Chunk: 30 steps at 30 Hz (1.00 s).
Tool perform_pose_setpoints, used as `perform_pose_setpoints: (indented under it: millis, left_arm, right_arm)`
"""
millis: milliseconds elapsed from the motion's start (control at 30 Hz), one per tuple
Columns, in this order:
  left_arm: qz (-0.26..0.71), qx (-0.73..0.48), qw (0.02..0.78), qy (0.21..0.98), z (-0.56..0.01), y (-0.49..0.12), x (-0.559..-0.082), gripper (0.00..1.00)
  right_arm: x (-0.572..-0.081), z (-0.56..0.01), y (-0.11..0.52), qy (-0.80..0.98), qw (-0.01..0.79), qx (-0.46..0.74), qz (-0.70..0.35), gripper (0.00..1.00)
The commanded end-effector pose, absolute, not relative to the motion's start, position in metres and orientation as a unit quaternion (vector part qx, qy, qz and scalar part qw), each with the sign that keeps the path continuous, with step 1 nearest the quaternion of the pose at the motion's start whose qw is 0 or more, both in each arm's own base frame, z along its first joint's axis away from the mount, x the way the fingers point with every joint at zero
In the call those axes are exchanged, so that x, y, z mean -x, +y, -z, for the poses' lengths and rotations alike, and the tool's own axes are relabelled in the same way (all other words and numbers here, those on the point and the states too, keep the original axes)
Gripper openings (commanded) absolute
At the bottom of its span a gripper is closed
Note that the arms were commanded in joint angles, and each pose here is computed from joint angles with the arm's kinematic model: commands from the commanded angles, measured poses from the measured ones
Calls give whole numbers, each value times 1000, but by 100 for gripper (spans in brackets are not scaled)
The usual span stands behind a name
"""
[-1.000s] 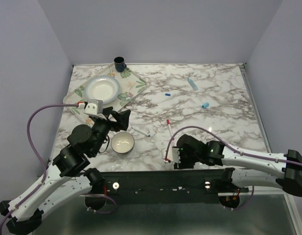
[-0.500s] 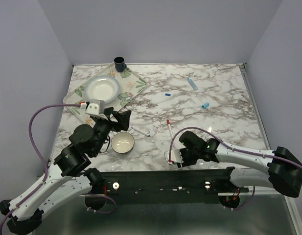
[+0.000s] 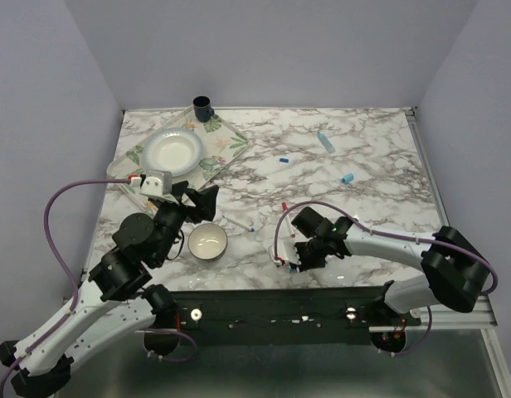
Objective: Insert the pens into the pen caps
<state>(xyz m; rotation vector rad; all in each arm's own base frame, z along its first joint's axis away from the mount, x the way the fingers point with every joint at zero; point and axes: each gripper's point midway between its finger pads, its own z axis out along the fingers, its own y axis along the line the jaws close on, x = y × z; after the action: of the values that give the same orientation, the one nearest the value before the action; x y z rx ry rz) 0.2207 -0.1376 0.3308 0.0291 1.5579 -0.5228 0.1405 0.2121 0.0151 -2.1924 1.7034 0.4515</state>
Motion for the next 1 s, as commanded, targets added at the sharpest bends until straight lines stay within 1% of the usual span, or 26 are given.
perform_pose_setpoints:
  millis: [0, 67, 167, 400, 467, 533, 600, 633, 667, 733, 767, 800, 967]
  left_arm:
    - [223, 8, 699, 680, -338, -126, -222, 89]
    - [222, 11, 702, 676, -339, -124, -222, 89]
    - [223, 10, 703, 675, -338, -124, -221, 89]
    - [228, 5, 693, 684, -335, -129, -221, 88]
    - [228, 4, 688, 689, -334, -131, -221, 88]
    - [235, 8, 684, 691, -333, -132, -221, 88]
    - [243, 10, 679, 693, -331, -135, -220, 87]
    - [249, 7, 674, 695, -329, -138, -219, 87]
    - [258, 9, 666, 700, -326, -141, -218, 87]
    - [271, 4, 655, 705, -323, -147, -216, 86]
    - [275, 3, 648, 710, -320, -149, -215, 86]
    - [280, 1, 644, 712, -319, -150, -213, 86]
    - [324, -35, 623, 711, -321, -169, -202, 84]
  right_arm:
    - [-125, 6, 193, 623, 81, 760, -166, 6]
    - [-132, 7, 195, 630, 84, 756, -158, 1]
    - [-140, -1, 206, 638, 110, 744, -164, 1]
    - [-181, -71, 247, 666, 270, 669, -190, 1]
    - [-195, -99, 258, 688, 317, 622, -197, 1]
    - [-207, -124, 265, 708, 346, 583, -198, 1]
    - [-215, -139, 268, 723, 362, 554, -196, 1]
    - [-222, -145, 266, 745, 371, 522, -190, 1]
    - [-231, -163, 269, 749, 396, 497, -188, 1]
    - [-246, -180, 264, 775, 427, 434, -172, 1]
    - [-253, -198, 264, 770, 458, 408, -174, 1]
    - [-255, -209, 264, 768, 474, 390, -180, 1]
    - [-247, -270, 275, 734, 544, 291, -283, 1]
